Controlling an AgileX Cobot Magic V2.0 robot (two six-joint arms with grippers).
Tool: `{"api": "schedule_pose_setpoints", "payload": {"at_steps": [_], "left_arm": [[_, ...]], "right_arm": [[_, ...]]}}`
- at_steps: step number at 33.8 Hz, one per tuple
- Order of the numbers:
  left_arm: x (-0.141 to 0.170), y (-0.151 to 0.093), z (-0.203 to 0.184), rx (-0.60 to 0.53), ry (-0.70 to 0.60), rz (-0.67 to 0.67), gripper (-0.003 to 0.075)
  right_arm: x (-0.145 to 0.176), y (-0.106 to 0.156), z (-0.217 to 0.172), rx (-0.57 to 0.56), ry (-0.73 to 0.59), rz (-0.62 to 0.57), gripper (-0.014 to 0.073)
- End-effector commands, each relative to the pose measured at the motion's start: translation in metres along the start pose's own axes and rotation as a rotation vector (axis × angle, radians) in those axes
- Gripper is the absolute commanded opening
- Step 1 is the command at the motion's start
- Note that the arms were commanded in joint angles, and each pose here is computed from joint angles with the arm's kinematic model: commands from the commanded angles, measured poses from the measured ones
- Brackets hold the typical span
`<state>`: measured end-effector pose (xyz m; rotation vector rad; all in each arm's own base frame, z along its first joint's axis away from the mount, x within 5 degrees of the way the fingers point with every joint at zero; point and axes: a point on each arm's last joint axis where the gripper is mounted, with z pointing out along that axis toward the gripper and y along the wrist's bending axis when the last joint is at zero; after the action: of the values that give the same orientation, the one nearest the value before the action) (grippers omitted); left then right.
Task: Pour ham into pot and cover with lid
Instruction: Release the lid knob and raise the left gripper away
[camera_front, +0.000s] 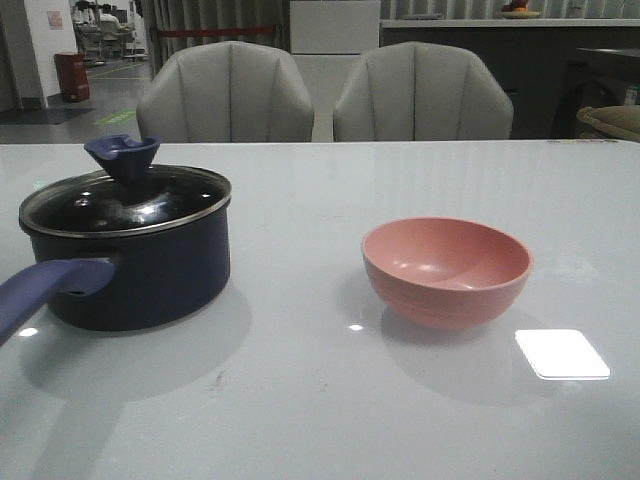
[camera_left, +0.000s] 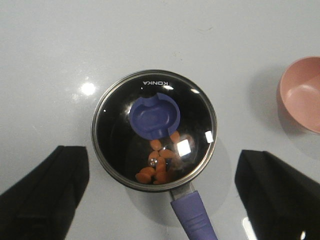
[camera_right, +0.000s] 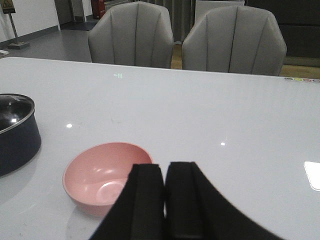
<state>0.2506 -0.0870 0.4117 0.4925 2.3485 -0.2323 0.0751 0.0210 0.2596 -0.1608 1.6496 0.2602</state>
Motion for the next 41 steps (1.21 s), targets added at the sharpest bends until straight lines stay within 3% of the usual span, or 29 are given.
{"api": "schedule_pose_setpoints", "payload": {"at_steps": [1,9,23,27,33,34,36,41], "left_arm": [[0.014,-0.007,-0.036,-0.003,-0.163,0.003,0.0625],[0.076,-0.012,-0.056,-0.023,-0.273,0.0,0.0625],[0.203,-0.021,-0.084,-0.057,-0.684,-0.003,0.0608],[0.23,-0.023,-0.082,-0.059,-0.739,0.002,0.0477],[0.251,-0.024,-0.077,-0.058,-0.787,0.002,0.0128],[0.252,-0.024,-0.078,-0.058,-0.791,0.003,0.0097],[0.252,-0.024,-0.078,-0.056,-0.794,0.001,0.0127],[0.252,-0.024,-0.078,-0.055,-0.789,0.001,0.0112]], "right_arm": [[-0.016,-0.001,-0.001,0.014,-0.099,-0.003,0.0165],[-0.016,-0.001,-0.001,0.014,-0.099,-0.003,0.0165],[-0.016,-0.001,-0.001,0.014,-0.099,-0.003,0.0165],[-0.016,-0.001,-0.001,0.014,-0.099,-0.003,0.0165],[-0.016,-0.001,-0.001,0.014,-0.099,-0.003,0.0165],[-0.016,-0.001,-0.001,0.014,-0.099,-0.003,0.0165],[-0.016,-0.001,-0.001,0.014,-0.099,-0.003,0.0165],[-0.016,-0.001,-0.001,0.014,-0.099,-0.003,0.0165]]}}
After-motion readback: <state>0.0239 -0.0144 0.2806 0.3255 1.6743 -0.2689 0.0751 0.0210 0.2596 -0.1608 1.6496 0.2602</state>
